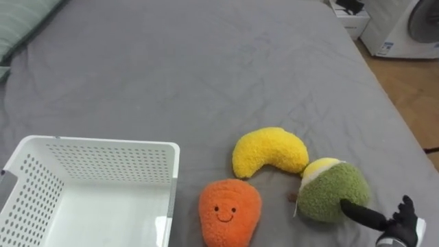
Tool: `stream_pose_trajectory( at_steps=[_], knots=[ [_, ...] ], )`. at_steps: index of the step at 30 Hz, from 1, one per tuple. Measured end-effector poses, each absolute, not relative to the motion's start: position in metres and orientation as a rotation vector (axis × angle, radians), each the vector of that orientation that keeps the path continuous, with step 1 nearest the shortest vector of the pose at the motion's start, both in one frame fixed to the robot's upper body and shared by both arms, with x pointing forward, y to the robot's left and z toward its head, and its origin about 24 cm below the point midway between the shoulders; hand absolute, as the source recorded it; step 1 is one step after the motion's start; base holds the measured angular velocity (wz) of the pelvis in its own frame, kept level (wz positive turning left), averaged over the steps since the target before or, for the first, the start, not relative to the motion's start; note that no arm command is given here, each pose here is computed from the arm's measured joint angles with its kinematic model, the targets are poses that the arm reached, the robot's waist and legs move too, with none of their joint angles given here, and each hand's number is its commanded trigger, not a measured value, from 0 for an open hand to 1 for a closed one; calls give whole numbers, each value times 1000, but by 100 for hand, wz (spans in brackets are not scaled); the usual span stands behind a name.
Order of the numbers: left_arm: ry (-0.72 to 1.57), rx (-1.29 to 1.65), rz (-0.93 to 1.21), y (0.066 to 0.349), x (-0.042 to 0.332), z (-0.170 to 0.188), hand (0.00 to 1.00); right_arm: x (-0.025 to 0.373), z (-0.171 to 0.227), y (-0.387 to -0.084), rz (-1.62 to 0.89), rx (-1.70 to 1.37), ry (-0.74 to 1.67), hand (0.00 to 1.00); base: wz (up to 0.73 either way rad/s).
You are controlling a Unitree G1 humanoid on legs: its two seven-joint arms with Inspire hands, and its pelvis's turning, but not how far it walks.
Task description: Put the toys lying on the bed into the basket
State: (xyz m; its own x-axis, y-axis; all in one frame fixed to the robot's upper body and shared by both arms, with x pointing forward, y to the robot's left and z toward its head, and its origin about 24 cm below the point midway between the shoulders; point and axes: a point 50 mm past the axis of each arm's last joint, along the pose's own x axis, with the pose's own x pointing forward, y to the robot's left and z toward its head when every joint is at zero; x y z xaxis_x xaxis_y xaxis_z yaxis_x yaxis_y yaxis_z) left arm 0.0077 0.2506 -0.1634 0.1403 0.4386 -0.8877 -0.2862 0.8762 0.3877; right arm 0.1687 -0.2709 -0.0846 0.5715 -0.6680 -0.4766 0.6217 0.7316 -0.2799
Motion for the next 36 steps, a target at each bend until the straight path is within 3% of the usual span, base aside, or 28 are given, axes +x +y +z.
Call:
stream_pose_trajectory(
  at_steps=[11,29,36],
  knots=[
    [1320,125,514,245,14,-165,0,195,-57,-256,-622,-171,433,0,0],
    [1326,168,486,247,9,-164,0,188,-72,-245,-483,-174,511,0,0],
    [1354,227,453,248,5,-163,0,175,-88,-248,-422,-348,608,0,2]
  ],
)
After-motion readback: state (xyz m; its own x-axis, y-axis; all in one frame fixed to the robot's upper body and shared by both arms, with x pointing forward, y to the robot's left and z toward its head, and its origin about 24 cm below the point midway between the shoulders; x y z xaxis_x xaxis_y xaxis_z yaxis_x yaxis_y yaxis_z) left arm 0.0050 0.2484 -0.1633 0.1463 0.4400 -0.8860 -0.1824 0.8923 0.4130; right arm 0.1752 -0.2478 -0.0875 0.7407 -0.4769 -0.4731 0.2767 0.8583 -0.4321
